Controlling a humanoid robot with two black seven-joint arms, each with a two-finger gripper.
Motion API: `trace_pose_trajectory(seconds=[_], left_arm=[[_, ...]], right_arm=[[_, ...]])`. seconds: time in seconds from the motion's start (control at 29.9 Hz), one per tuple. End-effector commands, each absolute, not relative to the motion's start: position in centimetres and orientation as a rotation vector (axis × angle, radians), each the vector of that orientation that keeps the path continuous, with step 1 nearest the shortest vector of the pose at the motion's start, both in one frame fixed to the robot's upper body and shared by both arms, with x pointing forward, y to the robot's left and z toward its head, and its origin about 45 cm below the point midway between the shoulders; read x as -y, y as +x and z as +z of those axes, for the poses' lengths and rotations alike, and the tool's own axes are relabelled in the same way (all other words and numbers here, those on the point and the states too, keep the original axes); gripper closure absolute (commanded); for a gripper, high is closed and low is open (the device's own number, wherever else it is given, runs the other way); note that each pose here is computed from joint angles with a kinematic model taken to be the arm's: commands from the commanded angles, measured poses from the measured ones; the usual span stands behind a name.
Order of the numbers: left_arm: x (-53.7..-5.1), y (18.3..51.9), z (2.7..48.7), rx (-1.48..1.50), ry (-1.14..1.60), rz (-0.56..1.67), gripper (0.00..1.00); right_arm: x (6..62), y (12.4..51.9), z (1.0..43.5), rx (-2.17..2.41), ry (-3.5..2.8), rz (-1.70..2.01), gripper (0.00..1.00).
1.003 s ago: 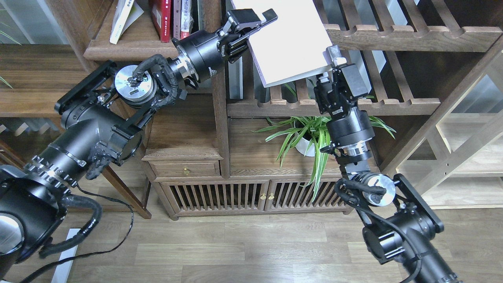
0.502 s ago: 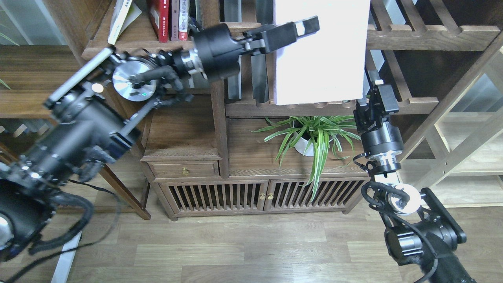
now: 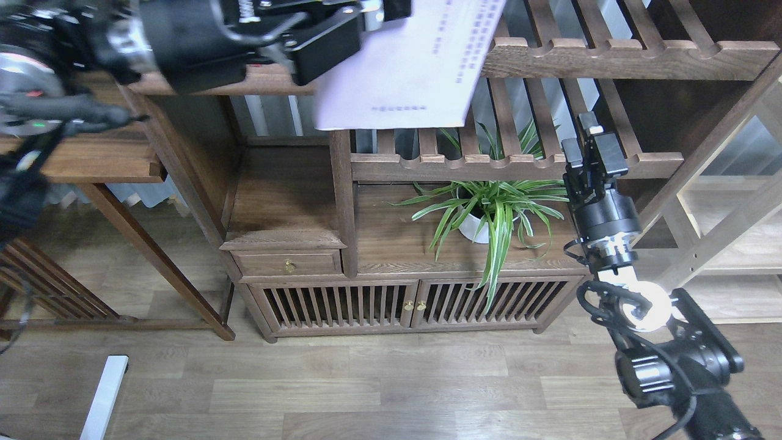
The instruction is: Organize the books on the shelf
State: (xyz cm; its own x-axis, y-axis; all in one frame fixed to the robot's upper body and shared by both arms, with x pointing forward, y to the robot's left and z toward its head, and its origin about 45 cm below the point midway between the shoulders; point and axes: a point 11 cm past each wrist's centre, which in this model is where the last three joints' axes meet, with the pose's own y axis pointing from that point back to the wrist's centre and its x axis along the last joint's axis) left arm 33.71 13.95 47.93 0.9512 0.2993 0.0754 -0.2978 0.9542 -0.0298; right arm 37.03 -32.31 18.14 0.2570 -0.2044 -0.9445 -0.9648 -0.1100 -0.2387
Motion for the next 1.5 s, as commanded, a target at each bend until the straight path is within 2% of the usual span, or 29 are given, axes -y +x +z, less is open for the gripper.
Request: trace_pose_trajectory(seconds=[0.0, 0.4, 0.64, 0.84, 1.47], left_arm=[[-16.3, 32.6, 48.5, 0.168, -0.004, 0.366, 1.0], [-23.6, 34.1, 48.2, 0.2, -0.108, 0.691, 1.0], [-24.7, 35.7, 48.7, 0.168, -0.235, 0.89, 1.0], [-25.9, 36.4, 46.4, 0.114, -0.306, 1.009, 1.0], [-26.3, 38.0, 45.7, 0.053, -0.419, 1.267, 1.0]], right_arm=[[32.8, 36.9, 17.9, -1.149, -1.547, 0.965, 0.2], [33.6, 36.4, 16.6, -1.204, -1.559, 0.989, 0.2], [34.2, 36.4, 15.2, -1.255, -1.541, 1.012, 0.2], [34.7, 37.9, 16.5, -1.247, -1.534, 0.973, 0.2], [34.6, 39.2, 17.5, -1.236, -1.539, 0.954, 0.2]])
